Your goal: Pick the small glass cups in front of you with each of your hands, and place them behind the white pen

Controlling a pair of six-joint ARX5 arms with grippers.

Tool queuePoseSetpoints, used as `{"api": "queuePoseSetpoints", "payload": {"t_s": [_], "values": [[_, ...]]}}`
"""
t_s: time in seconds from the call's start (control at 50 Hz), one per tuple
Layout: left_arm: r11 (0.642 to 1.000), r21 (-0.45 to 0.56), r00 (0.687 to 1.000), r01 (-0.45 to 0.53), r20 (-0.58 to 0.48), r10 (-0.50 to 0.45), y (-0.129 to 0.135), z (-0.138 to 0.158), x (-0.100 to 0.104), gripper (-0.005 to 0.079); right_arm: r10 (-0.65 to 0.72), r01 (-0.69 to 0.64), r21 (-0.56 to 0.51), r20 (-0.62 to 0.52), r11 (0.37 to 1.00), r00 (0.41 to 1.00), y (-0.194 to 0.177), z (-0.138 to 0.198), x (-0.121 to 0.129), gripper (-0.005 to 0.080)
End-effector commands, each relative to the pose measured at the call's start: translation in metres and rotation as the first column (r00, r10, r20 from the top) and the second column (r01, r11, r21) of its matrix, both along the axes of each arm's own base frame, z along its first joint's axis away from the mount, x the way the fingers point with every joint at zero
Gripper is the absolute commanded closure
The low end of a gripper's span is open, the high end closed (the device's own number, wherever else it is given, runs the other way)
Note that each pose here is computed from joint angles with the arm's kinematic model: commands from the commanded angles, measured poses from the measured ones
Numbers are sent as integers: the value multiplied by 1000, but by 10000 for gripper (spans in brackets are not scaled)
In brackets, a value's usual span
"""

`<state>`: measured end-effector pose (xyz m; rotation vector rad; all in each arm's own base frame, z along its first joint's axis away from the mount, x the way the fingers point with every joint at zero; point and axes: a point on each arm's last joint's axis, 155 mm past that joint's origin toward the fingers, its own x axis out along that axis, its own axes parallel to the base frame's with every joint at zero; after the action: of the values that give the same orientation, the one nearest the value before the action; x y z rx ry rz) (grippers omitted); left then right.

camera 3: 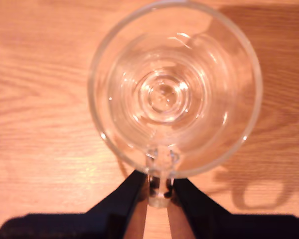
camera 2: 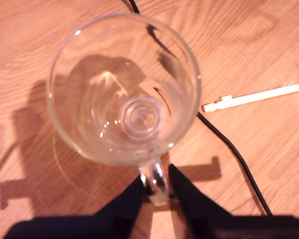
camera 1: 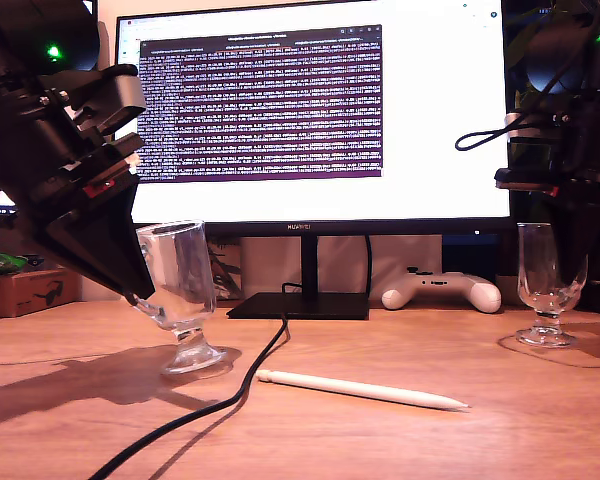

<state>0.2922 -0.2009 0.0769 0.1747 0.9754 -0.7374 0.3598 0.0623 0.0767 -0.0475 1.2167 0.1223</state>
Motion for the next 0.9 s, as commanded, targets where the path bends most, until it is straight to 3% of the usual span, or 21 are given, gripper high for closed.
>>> {"api": "queuePoseSetpoints", "payload": {"t_s": [0.0,0.48,0.88], "values": [[1000,-8,999,16,28,-16,-5,8,5,763,21,-21,4,-3,1000,1000,7,2,-2,765],[990,31,977,137,161,-140,-34,39,12,763,110,-108,60,-32,992,993,42,1,-15,765],[988,17,966,154,207,-154,-42,47,16,763,232,-222,132,-65,966,970,87,0,-38,765]]}}
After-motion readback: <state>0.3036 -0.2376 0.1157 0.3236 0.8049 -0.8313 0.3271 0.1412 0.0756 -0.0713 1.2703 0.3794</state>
